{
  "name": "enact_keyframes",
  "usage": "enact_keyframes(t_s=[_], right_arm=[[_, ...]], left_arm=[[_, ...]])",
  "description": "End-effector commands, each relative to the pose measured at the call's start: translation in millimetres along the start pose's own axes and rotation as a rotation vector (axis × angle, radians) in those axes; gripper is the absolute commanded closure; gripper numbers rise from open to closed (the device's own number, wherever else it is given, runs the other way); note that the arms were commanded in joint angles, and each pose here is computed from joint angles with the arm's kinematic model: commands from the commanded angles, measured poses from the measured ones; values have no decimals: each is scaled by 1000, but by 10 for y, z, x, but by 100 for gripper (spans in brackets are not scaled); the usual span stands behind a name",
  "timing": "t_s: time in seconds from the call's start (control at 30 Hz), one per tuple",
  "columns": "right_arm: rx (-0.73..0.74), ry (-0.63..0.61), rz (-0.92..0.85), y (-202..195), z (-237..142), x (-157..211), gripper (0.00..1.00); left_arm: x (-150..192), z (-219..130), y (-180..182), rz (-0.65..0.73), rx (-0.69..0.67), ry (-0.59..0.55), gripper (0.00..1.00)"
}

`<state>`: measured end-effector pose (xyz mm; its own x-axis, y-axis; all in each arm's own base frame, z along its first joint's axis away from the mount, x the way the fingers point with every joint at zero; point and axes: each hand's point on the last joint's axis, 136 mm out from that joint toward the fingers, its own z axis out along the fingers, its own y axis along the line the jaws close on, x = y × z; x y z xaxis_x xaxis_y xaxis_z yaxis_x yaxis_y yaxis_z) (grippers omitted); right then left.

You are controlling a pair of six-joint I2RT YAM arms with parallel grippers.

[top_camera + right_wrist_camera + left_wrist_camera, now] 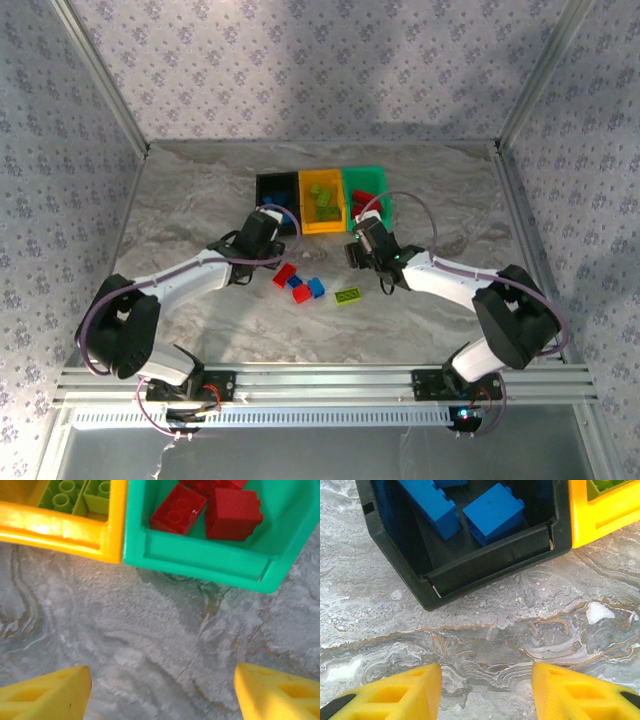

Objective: Sort the legos into containers by color
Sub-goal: Move the lego to the bottom-center of the table.

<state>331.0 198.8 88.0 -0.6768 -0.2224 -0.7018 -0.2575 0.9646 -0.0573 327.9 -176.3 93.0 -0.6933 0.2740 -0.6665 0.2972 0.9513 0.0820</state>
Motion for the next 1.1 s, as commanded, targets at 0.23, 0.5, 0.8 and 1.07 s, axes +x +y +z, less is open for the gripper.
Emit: enact_keyframes(t_s=[0.23, 0.5, 0.8, 1.07], right_arm=[[10, 121, 84, 122, -444, 312, 23], [-54, 201, 139, 298, -584, 602, 22], [-83, 280, 159, 557, -445, 813, 22], [-73, 346, 92, 743, -321, 911, 22]], left_arm=[[-191, -87, -21, -75, 54, -124, 50], [-166, -120, 8, -98, 59, -129, 50], [-149, -107, 9, -105, 64, -120, 50], [-138, -93, 16, -117, 66, -116, 50]])
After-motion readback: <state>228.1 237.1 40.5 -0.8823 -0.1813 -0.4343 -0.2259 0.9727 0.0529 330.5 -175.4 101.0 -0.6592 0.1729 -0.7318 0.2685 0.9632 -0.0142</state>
